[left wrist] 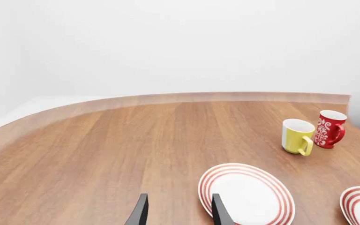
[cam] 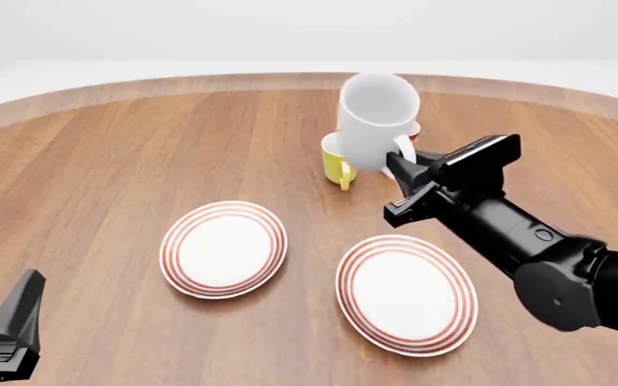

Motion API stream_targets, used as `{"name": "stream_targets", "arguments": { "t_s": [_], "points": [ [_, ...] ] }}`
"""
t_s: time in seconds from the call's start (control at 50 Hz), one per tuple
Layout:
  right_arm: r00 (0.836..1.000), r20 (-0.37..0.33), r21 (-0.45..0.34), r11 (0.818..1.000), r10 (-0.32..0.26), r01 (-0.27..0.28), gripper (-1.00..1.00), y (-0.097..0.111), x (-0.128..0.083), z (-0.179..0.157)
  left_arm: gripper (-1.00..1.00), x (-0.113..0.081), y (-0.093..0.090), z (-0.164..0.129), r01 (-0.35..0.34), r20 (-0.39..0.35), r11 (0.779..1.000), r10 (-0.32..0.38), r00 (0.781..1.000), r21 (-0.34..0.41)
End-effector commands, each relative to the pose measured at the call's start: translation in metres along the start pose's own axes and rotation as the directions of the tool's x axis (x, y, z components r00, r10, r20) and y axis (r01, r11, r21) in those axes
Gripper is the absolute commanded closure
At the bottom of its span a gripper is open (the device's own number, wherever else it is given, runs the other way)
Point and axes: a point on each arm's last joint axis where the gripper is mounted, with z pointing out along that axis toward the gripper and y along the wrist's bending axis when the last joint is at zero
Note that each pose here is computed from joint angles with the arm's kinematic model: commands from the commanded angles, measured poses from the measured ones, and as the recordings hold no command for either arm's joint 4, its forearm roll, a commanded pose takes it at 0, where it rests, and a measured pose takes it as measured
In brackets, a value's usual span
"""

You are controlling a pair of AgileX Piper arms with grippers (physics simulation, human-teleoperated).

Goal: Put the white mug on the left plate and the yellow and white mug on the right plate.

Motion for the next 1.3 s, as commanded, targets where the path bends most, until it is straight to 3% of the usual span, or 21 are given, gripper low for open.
{"name": "stream_targets", "arguments": {
  "t_s": [0.02, 1.3],
  "points": [
    [1.000, 0.002, -0.040, 0.999, 0.003, -0.003, 1.00, 0.011, -0.001, 0.014, -1.00, 0.000, 0.000, 0.000, 0.000, 0.000, 1.000, 0.000, 1.000, 0.000],
    [0.998, -0.058, -0.209, 0.978, 0.000, -0.013, 1.00, 0.072, 0.022, 0.062, -1.00, 0.000, 0.000, 0.000, 0.000, 0.000, 1.000, 0.000, 1.000, 0.000]
  ]
}}
